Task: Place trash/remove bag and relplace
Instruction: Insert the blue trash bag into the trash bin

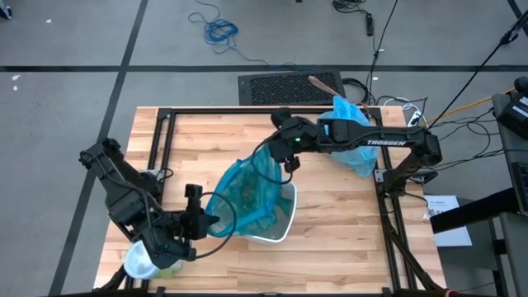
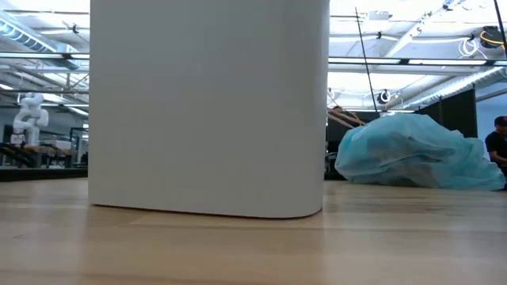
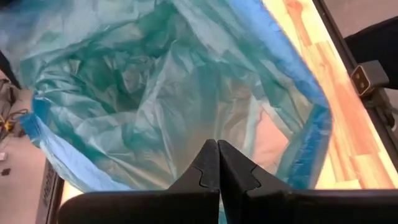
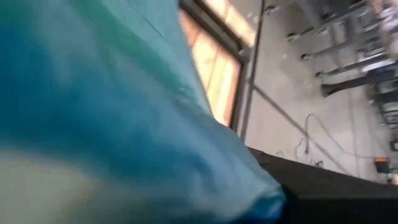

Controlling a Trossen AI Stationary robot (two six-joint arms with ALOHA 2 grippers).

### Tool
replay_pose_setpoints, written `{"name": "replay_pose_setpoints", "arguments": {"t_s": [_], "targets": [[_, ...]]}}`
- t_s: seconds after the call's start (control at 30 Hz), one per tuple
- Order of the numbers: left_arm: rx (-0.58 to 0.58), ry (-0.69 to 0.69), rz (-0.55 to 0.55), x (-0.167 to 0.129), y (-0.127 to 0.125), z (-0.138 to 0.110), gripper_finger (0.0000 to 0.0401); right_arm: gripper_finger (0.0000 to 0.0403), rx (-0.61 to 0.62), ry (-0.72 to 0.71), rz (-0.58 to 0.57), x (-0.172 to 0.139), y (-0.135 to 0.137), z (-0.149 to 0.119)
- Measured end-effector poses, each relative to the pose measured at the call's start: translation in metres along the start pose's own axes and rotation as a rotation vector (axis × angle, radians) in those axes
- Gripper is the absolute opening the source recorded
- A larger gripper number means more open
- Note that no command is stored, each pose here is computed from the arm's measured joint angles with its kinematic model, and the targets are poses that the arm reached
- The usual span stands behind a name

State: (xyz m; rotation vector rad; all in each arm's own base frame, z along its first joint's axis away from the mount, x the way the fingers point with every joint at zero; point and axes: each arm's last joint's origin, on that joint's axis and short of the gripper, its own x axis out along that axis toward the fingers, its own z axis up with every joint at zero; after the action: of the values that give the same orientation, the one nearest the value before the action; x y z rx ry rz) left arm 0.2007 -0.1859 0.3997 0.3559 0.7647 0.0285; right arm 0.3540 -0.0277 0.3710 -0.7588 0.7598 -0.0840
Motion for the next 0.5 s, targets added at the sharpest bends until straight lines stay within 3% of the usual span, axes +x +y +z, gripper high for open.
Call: {"name": "replay_pose_setpoints", "arguments": {"t_s": [0.23, 0.5], "targets": [[-0.015, 0.007, 0.014, 0.003, 0.003, 0.0, 0.0001, 0.0016, 0.068, -0.053, -0.036, -0.02, -0.008, 0.001], [-0.019, -0.001, 0.012, 0.003, 0.002, 0.001, 0.0001, 0.0116, 0.165, -0.057, -0.035, -0.022, -0.009, 0.0]]}}
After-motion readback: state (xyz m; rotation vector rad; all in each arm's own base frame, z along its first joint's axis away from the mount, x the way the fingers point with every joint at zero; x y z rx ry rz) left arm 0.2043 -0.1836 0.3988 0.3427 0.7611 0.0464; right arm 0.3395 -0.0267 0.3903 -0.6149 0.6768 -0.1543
